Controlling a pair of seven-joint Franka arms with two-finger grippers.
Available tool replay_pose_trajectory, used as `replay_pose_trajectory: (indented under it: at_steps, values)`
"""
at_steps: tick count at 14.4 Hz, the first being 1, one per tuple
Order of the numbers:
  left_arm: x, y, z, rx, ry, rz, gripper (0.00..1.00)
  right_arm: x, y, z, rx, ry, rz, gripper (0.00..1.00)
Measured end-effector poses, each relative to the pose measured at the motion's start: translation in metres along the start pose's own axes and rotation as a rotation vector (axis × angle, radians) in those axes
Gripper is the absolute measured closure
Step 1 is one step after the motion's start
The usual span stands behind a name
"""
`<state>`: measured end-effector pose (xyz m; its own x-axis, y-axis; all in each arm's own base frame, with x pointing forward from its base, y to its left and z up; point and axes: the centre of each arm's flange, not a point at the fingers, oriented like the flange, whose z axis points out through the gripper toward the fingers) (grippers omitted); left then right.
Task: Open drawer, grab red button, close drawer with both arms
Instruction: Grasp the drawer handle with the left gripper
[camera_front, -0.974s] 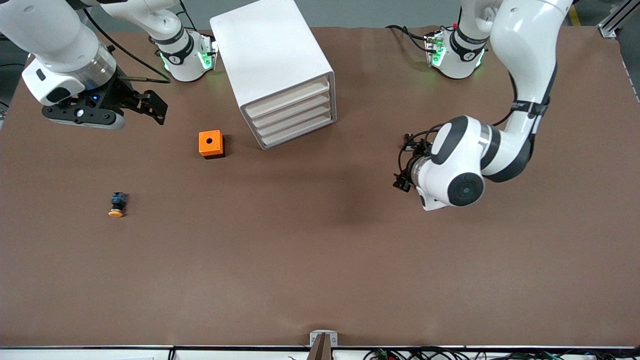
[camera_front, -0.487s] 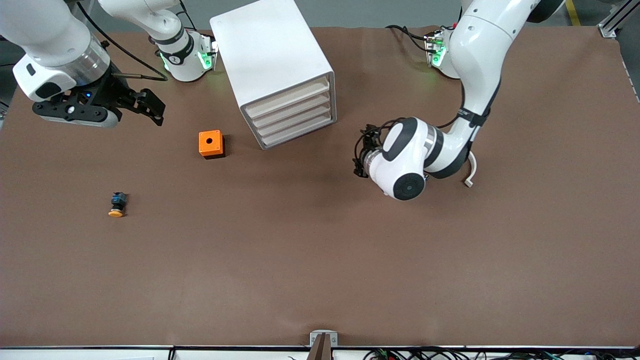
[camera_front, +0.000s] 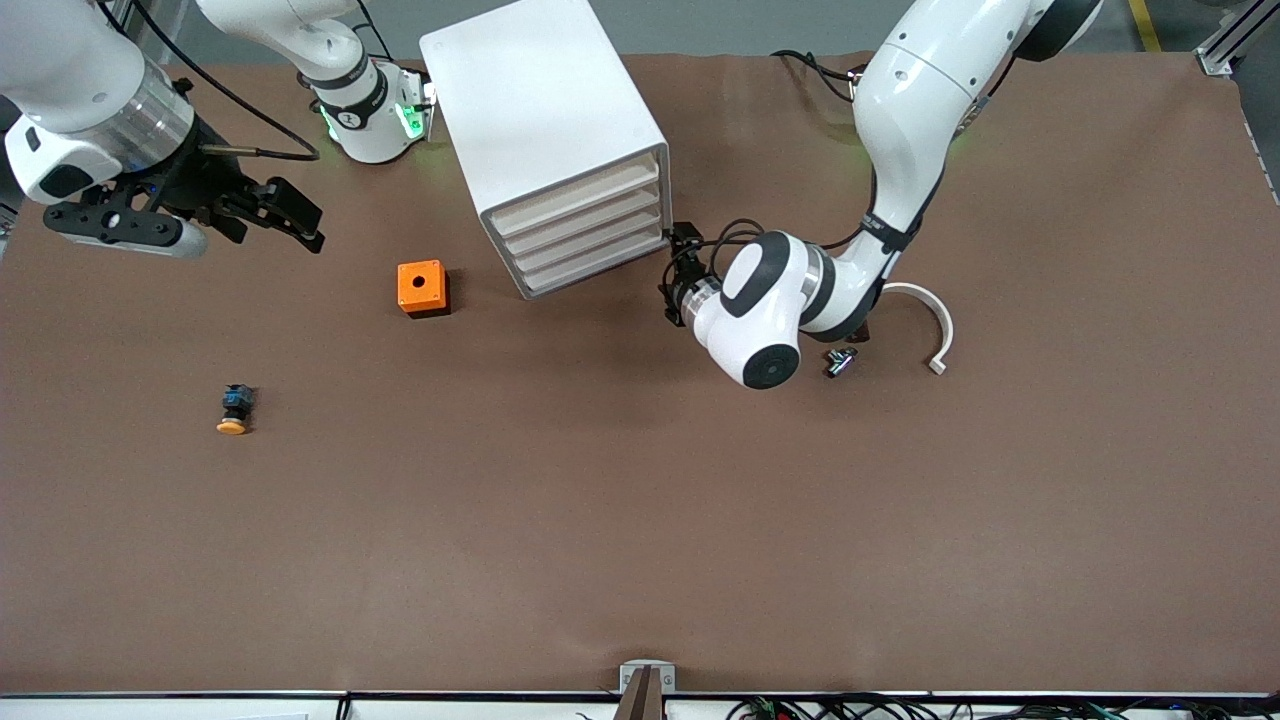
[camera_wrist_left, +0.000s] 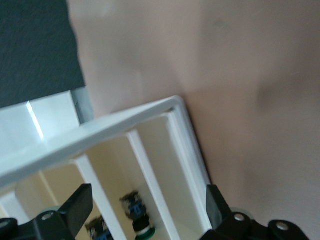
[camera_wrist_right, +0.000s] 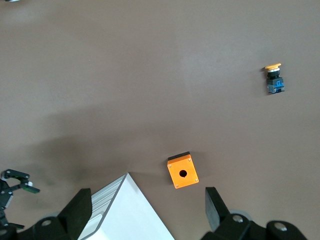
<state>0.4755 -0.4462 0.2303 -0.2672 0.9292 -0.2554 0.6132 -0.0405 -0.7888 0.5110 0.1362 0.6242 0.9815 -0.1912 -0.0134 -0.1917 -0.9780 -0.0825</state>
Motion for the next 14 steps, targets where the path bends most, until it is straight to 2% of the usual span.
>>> replay_pose_trajectory:
  at_steps: [5,8,9,10,11,12,14]
  values:
    - [-0.003,0.013,0.019,0.121,-0.121,-0.214,0.0,0.001,-0.002,0.002,-0.003,-0.005,-0.002,0.0]
    - [-0.007,0.016,0.039,0.164,-0.118,-0.296,0.01,0.005,-0.004,0.012,-0.013,-0.022,-0.002,0.0]
    - [-0.009,0.014,0.045,0.173,-0.113,-0.313,0.04,0.006,-0.004,0.015,-0.015,-0.027,-0.002,0.0]
    - [-0.012,0.013,0.049,0.181,-0.115,-0.323,0.11,0.007,-0.005,0.016,-0.016,-0.029,-0.002,0.0]
    - [-0.014,0.011,0.05,0.19,-0.122,-0.33,0.12,0.007,-0.005,0.017,-0.017,-0.029,-0.002,0.0]
    - [-0.015,0.01,0.051,0.199,-0.128,-0.335,0.17,0.007,-0.005,0.017,-0.017,-0.029,-0.003,0.0]
    - [-0.016,0.009,0.05,0.208,-0.131,-0.335,0.36,0.007,-0.006,0.017,-0.018,-0.031,-0.003,0.0]
